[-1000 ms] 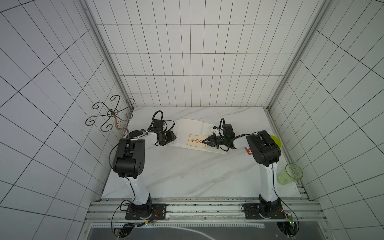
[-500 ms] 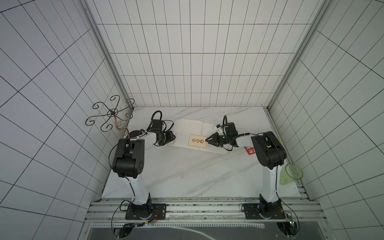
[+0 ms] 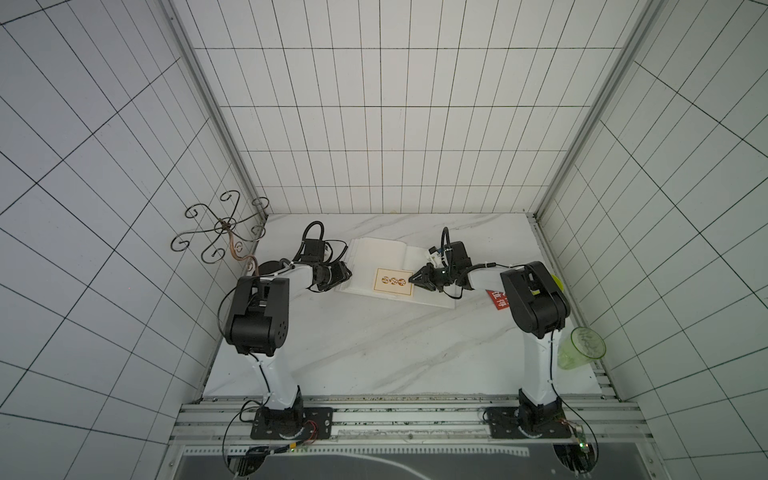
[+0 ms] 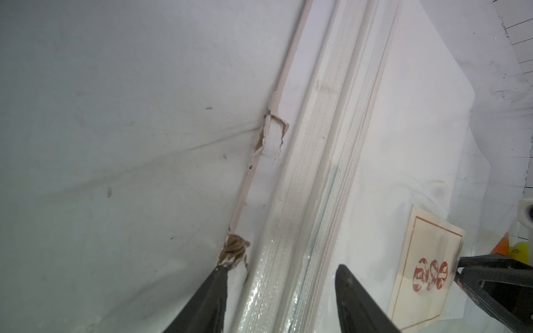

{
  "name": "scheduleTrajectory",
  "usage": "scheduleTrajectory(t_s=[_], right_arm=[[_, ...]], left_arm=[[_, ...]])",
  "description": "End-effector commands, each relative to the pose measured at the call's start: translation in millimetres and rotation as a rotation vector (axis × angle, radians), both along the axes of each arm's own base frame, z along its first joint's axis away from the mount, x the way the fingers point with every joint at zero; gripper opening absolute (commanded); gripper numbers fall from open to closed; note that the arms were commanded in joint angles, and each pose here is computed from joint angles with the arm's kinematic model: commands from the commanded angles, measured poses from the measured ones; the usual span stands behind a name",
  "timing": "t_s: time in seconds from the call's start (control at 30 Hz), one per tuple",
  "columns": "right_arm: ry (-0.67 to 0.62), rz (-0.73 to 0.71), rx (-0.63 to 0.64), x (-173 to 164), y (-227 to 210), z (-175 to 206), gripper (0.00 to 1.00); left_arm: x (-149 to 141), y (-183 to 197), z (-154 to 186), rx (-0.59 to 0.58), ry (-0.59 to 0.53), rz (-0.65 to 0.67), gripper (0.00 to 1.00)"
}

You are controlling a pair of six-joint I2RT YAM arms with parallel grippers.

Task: Place the photos into the photo albums
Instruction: Insert the photo into the photo album.

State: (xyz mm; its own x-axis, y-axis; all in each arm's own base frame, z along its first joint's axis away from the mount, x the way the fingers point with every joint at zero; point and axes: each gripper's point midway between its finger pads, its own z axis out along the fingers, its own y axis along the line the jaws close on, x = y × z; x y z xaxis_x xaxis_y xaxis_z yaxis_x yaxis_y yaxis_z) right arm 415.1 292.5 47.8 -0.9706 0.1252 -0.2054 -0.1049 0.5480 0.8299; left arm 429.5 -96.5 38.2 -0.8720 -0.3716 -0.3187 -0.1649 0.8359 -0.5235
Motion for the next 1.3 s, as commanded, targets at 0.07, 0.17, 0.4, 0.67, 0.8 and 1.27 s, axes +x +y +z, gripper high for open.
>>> scheduleTrajectory(t_s=[0.07,0.17,0.4,0.67,0.8,1.27], right_arm=[[-0.052,0.051,0.046,17.7,34.6,23.2,0.24],[-0.051,0.065,0.054,18.2,44.5,23.5,0.25],[-0.038,0.083,0.093,18.4,60.9,23.9,0.25],[-0.028,0.082,0.156,17.1,68.1,33.1,0.25],[-0.003,0.078,0.235,15.5,72.8,37.6,0.25],[0.007,0.051,0.162,12.6,60.6,30.1,0.31]], left_arm=[[-12.6,-5.2,-23.2,-0.023,0.082,-0.002,0.6],[-13.4,-5.7,-23.8,-0.027,0.084,-0.001,0.6],[-12.7,-7.7,-23.3,-0.042,0.082,-0.001,0.6],[-13.0,-8.6,-22.9,-0.052,0.081,0.002,0.6],[-13.8,-9.1,-24.2,-0.06,0.087,0.004,0.6],[-11.8,-8.1,-15.2,-0.053,0.061,0.008,0.6]])
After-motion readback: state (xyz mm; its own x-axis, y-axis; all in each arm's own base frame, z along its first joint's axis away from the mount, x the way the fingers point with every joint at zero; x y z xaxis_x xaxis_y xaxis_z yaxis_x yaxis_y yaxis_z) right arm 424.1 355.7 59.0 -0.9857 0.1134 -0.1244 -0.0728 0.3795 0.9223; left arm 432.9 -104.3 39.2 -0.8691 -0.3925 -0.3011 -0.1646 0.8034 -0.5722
